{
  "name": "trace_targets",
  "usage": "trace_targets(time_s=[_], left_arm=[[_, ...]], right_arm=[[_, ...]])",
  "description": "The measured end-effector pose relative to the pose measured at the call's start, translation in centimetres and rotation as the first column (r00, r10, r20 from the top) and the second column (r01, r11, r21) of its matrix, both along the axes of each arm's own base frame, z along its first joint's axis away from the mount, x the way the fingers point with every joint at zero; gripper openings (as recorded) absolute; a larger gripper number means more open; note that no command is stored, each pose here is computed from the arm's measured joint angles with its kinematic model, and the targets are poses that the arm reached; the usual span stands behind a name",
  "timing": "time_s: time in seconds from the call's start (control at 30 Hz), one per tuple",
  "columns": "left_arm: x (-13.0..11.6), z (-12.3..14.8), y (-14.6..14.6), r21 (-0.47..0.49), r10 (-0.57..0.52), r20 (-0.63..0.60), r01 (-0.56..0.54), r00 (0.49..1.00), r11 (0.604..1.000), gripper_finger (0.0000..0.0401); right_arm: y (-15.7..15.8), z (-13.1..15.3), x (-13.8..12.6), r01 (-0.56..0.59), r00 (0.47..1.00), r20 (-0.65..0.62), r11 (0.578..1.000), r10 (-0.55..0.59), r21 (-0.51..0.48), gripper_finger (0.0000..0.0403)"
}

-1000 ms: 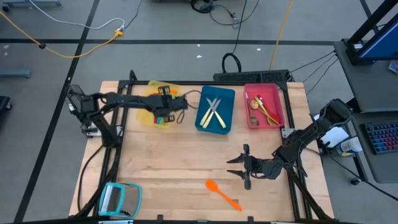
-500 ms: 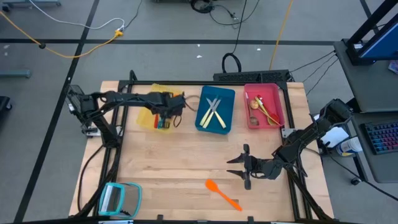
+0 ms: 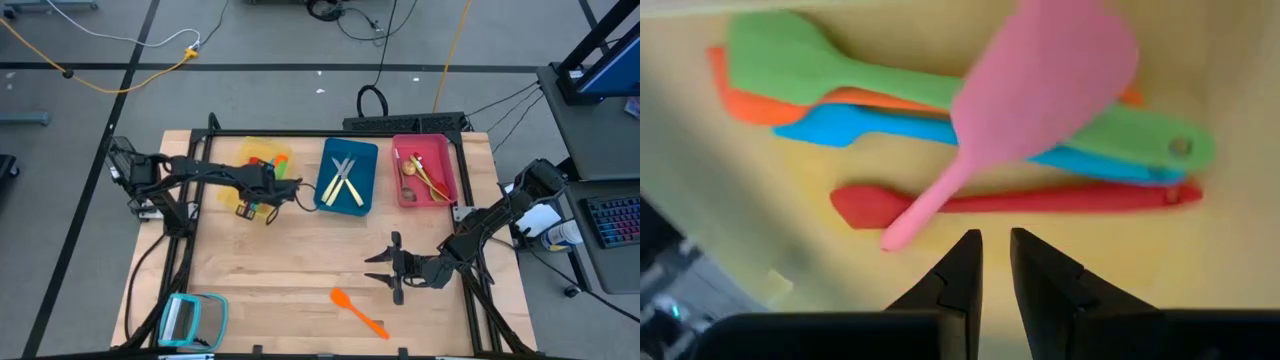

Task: Pick & Place Kitchen Items
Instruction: Put the orange spatula into the yellow bin

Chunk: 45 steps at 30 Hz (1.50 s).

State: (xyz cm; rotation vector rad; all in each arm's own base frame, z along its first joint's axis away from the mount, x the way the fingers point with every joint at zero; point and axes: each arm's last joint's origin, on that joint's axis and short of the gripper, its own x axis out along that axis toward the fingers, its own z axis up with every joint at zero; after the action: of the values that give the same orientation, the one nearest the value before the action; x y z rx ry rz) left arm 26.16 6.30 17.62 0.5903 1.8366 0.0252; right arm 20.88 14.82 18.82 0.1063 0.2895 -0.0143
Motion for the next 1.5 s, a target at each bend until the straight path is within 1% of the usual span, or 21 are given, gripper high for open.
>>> trace_targets(time_s=[0.1,0.2,0.27,0.33,0.43,0.5,0.57,0.63,0.7,0.77,0.8,0.93,1.03,1.1,1.2,1.3,1.37,1.43,1.5], left_arm=[[0.0,0.5,-0.9,0.037,0.093,0.080,-0.096,0.992,0.995,0.0062],[0.0,1.7,-2.1,0.047,0.153,0.181,-0.164,0.971,0.985,0.0062],[-0.1,3.2,-3.3,0.035,0.172,0.272,-0.189,0.947,0.981,0.0062],[-0.2,5.0,-4.5,0.024,0.175,0.388,-0.200,0.905,0.980,0.0062],[-0.5,7.3,-6.4,-0.012,0.168,0.571,-0.196,0.804,0.980,0.0062],[-0.8,8.8,-7.7,-0.059,0.173,0.678,-0.183,0.714,0.981,0.0062],[-1.0,10.1,-8.9,-0.113,0.193,0.760,-0.166,0.620,0.980,0.0062],[-0.9,11.0,-10.1,-0.167,0.214,0.821,-0.137,0.530,0.977,0.0062],[-0.8,11.7,-11.4,-0.211,0.229,0.861,-0.090,0.455,0.973,0.0062],[-0.6,12.3,-12.7,-0.242,0.234,0.888,-0.030,0.396,0.970,0.0062],[-0.5,12.5,-13.3,-0.252,0.233,0.898,0.002,0.374,0.968,0.0062],[-0.3,12.8,-15.7,-0.245,0.193,0.922,0.119,0.335,0.962,0.0062],[-0.6,12.6,-17.1,-0.234,0.164,0.925,0.174,0.342,0.957,0.0063],[-0.7,12.6,-17.8,-0.237,0.162,0.927,0.194,0.339,0.952,0.0063],[-0.7,11.9,-18.6,-0.228,0.137,0.919,0.214,0.370,0.950,0.0063],[-0.7,11.7,-19.3,-0.224,0.125,0.919,0.234,0.373,0.946,0.0063],[-0.6,11.2,-19.7,-0.215,0.105,0.911,0.242,0.399,0.946,0.0063],[-0.5,10.6,-20.0,-0.209,0.092,0.905,0.245,0.416,0.947,0.0063],[-0.3,10.5,-20.1,-0.209,0.093,0.906,0.244,0.413,0.947,0.0063]], right_arm=[[0.0,0.0,0.0,0.003,1.000,-0.001,1.000,-0.003,0.020,0.0155],[0.2,-0.2,0.1,-0.023,1.000,-0.009,0.999,0.023,0.037,0.0155],[0.4,-0.5,0.2,-0.040,0.999,-0.016,0.998,0.041,0.049,0.0155],[0.5,-0.9,0.3,-0.037,0.999,-0.029,0.998,0.038,0.054,0.0155],[0.8,-1.9,0.6,-0.032,0.998,-0.054,0.998,0.035,0.055,0.0155],[1.0,-2.6,0.8,-0.035,0.997,-0.063,0.998,0.038,0.048,0.0155],[1.3,-3.0,1.3,-0.061,0.997,-0.040,0.996,0.064,0.071,0.0155],[1.7,-3.2,1.6,-0.097,0.995,-0.006,0.992,0.098,0.080,0.0155],[2.1,-3.3,2.0,-0.130,0.991,0.029,0.988,0.128,0.088,0.0156],[2.5,-3.5,2.3,-0.157,0.987,0.045,0.984,0.154,0.082,0.0156],[2.7,-3.7,2.5,-0.160,0.987,0.041,0.984,0.158,0.071,0.0156],[3.8,-4.5,3.8,-0.166,0.986,0.009,0.986,0.166,0.032,0.0156],[4.9,-4.8,5.1,-0.163,0.987,0.010,0.986,0.163,0.040,0.0156],[5.6,-4.8,5.9,-0.158,0.987,-0.005,0.987,0.158,0.027,0.0155],[6.4,-4.9,6.9,-0.110,0.991,-0.072,0.993,0.113,0.040,0.0155],[7.0,-5.4,7.6,-0.051,0.986,-0.151,0.993,0.068,0.110,0.0155],[7.3,-6.2,7.8,-0.006,0.983,-0.182,0.991,0.031,0.137,0.0155],[7.4,-7.2,7.8,0.038,0.980,-0.199,0.990,-0.011,0.133,0.0155],[7.4,-8.1,7.8,0.088,0.977,-0.205,0.989,-0.062,0.119,0.0155]])
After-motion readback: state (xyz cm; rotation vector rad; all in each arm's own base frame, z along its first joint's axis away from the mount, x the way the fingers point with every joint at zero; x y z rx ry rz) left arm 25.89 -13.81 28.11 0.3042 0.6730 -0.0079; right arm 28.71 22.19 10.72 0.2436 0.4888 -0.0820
